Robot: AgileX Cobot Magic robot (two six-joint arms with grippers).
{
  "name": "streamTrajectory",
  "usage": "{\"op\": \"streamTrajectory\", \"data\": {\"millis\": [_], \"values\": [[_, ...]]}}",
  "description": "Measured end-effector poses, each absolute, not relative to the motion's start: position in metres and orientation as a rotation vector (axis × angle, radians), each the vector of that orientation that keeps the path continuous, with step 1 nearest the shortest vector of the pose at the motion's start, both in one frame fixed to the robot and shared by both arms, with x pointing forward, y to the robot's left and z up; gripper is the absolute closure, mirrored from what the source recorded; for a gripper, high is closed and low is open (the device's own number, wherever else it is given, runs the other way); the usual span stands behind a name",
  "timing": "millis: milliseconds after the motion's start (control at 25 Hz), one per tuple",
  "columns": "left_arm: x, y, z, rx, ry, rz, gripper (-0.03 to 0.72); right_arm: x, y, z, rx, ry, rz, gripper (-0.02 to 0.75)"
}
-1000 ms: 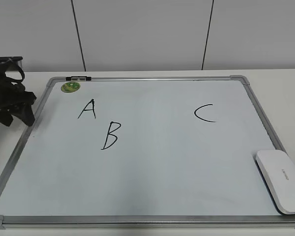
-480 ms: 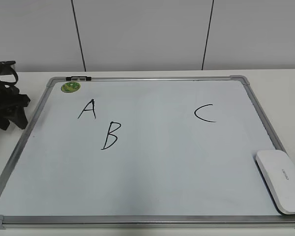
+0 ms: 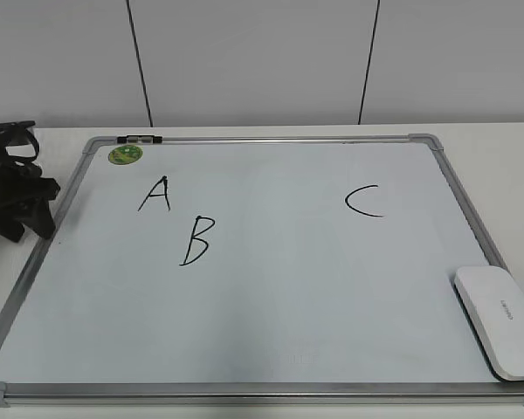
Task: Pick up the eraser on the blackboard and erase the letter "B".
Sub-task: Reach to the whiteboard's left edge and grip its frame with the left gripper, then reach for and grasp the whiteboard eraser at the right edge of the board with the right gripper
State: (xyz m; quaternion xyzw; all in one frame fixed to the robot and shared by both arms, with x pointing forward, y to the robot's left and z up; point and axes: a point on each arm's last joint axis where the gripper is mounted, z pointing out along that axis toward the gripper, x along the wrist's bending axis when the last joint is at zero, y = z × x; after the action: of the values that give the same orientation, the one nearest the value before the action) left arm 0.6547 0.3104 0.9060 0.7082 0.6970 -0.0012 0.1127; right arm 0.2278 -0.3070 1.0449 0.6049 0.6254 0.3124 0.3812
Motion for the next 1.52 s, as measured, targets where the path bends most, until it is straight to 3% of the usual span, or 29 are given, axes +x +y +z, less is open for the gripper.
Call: {"op": "streamTrajectory", "data": {"millis": [320, 520, 880, 1240, 1520], "values": [[0.656, 0.310, 0.899, 2.075, 2.055, -0.025, 0.372, 0.228, -0.307, 1.045, 1.544, 1.596, 0.797, 0.146], [0.656, 0.309, 0.899, 2.058, 2.059, -0.039, 0.493, 0.228, -0.307, 1.045, 1.544, 1.596, 0.797, 0.146], [0.657, 0.307, 0.900, 2.036, 2.062, -0.059, 0.641, 0.228, -0.307, 1.045, 1.544, 1.596, 0.797, 0.146], [0.657, 0.306, 0.900, 2.021, 2.067, -0.071, 0.655, 0.228, -0.307, 1.046, 1.542, 1.594, 0.799, 0.146], [0.656, 0.306, 0.900, 2.022, 2.068, -0.074, 0.656, 0.246, -0.306, 1.081, 1.525, 1.645, 0.759, 0.146]]}}
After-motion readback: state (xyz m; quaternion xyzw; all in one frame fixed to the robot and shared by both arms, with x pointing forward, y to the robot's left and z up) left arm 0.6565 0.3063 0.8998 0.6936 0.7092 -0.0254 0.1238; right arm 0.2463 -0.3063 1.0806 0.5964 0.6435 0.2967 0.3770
